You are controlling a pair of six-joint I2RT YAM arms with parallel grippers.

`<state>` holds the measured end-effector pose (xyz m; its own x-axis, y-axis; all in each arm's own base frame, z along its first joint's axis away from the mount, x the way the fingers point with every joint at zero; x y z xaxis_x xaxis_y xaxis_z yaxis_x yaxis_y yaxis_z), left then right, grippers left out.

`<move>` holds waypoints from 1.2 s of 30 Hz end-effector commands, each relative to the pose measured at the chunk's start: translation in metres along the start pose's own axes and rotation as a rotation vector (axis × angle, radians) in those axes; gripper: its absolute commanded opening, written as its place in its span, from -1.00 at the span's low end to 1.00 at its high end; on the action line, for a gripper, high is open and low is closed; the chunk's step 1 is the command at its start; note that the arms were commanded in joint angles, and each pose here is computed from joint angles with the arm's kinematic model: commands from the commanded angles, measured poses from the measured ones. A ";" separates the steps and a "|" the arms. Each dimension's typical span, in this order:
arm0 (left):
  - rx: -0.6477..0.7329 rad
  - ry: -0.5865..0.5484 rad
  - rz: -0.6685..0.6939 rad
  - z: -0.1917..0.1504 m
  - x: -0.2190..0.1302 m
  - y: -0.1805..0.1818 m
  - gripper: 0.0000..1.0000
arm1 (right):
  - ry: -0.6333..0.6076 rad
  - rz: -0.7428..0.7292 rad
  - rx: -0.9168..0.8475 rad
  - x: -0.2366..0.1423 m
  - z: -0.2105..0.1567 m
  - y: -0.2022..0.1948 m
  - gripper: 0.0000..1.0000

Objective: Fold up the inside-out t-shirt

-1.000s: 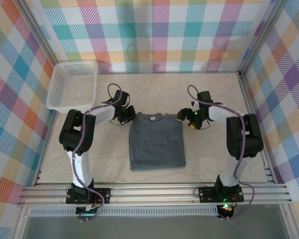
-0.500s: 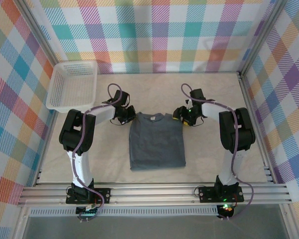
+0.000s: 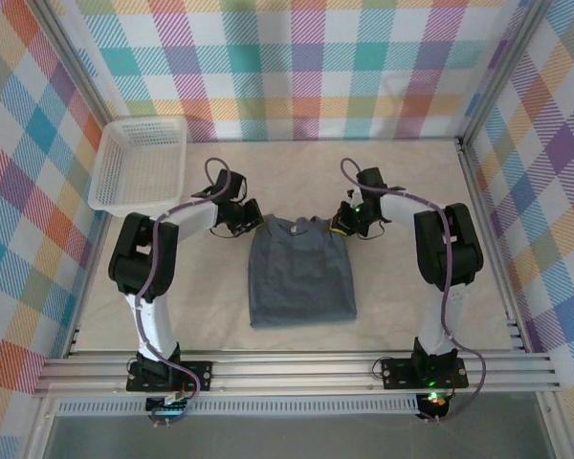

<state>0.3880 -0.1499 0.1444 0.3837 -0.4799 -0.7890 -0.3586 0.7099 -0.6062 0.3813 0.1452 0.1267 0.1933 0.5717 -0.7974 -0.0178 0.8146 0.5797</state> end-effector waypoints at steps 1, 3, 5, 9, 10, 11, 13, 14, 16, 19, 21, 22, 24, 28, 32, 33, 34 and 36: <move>0.042 -0.084 -0.252 0.025 -0.080 -0.055 -1.00 | -0.127 0.166 -0.173 -0.075 0.022 0.068 -1.00; 0.070 -0.122 -0.333 0.033 -0.125 -0.077 -1.00 | -0.218 0.217 -0.241 -0.117 0.028 0.096 -1.00; 0.103 -0.190 -0.416 0.034 -0.174 -0.097 -1.00 | -0.333 0.272 -0.307 -0.161 0.031 0.119 -1.00; 0.148 -0.304 -0.511 0.020 -0.230 -0.106 -1.00 | -0.469 0.338 -0.399 -0.204 0.022 0.136 -1.00; 0.141 -0.302 -0.519 0.016 -0.230 -0.102 -1.00 | -0.474 0.359 -0.414 -0.201 0.018 0.135 -1.00; 0.126 -0.289 -0.509 0.012 -0.225 -0.095 -1.00 | -0.463 0.371 -0.409 -0.193 0.016 0.129 -1.00; 0.078 -0.247 -0.455 0.000 -0.204 -0.074 -1.00 | -0.388 0.366 -0.362 -0.167 0.008 0.110 -1.00; 0.064 -0.243 -0.454 -0.006 -0.194 -0.065 -1.00 | -0.336 0.351 -0.329 -0.151 0.001 0.098 -1.00; 0.018 -0.186 -0.409 -0.023 -0.165 -0.040 -1.00 | -0.249 0.289 -0.252 -0.118 -0.017 0.070 -1.00; 0.003 -0.100 -0.322 -0.051 -0.133 -0.011 -1.00 | -0.155 0.246 -0.172 -0.086 -0.050 0.036 -1.00; 0.000 -0.065 -0.251 -0.067 -0.120 0.008 -1.00 | -0.134 0.224 -0.145 -0.080 -0.072 0.022 -1.00; -0.007 -0.052 -0.222 -0.074 -0.115 0.018 -1.00 | -0.125 0.214 -0.140 -0.079 -0.082 0.017 -1.00; -0.017 -0.042 -0.194 -0.083 -0.111 0.031 -1.00 | -0.111 0.191 -0.143 -0.081 -0.096 0.012 -1.00; 0.001 -0.069 -0.176 -0.086 -0.117 0.035 -1.00 | -0.124 0.177 -0.173 -0.096 -0.106 0.015 -1.00; 0.022 -0.101 -0.183 -0.073 -0.123 0.016 -1.00 | -0.205 0.139 -0.197 -0.114 -0.092 0.028 -1.00; 0.029 -0.116 -0.178 -0.069 -0.123 0.013 -1.00 | -0.229 0.126 -0.202 -0.116 -0.087 0.030 -1.00; 0.027 -0.128 -0.141 -0.066 -0.120 0.013 -1.00 | -0.252 0.105 -0.199 -0.116 -0.081 0.030 -1.00; 0.038 -0.166 -0.090 -0.056 -0.111 0.012 -1.00 | -0.263 0.069 -0.195 -0.109 -0.067 0.028 -1.00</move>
<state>0.2789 -0.1193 0.2219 0.5162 -0.5368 -0.6674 -0.2783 0.6318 -0.7234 0.2751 0.1132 0.2189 0.3788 0.6617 -0.6471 -0.2284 0.7444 0.6275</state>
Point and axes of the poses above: each hand's point on the last joint's axis, 136 mm out from that joint toward the fingers, its own x axis out along the fingers, its own y axis along the line the jaws close on, z = x × y, the point moved 10 cm from there along -x, back along the fingers, and after that the axes turned 9 degrees about -x, right-handed, at the moved point
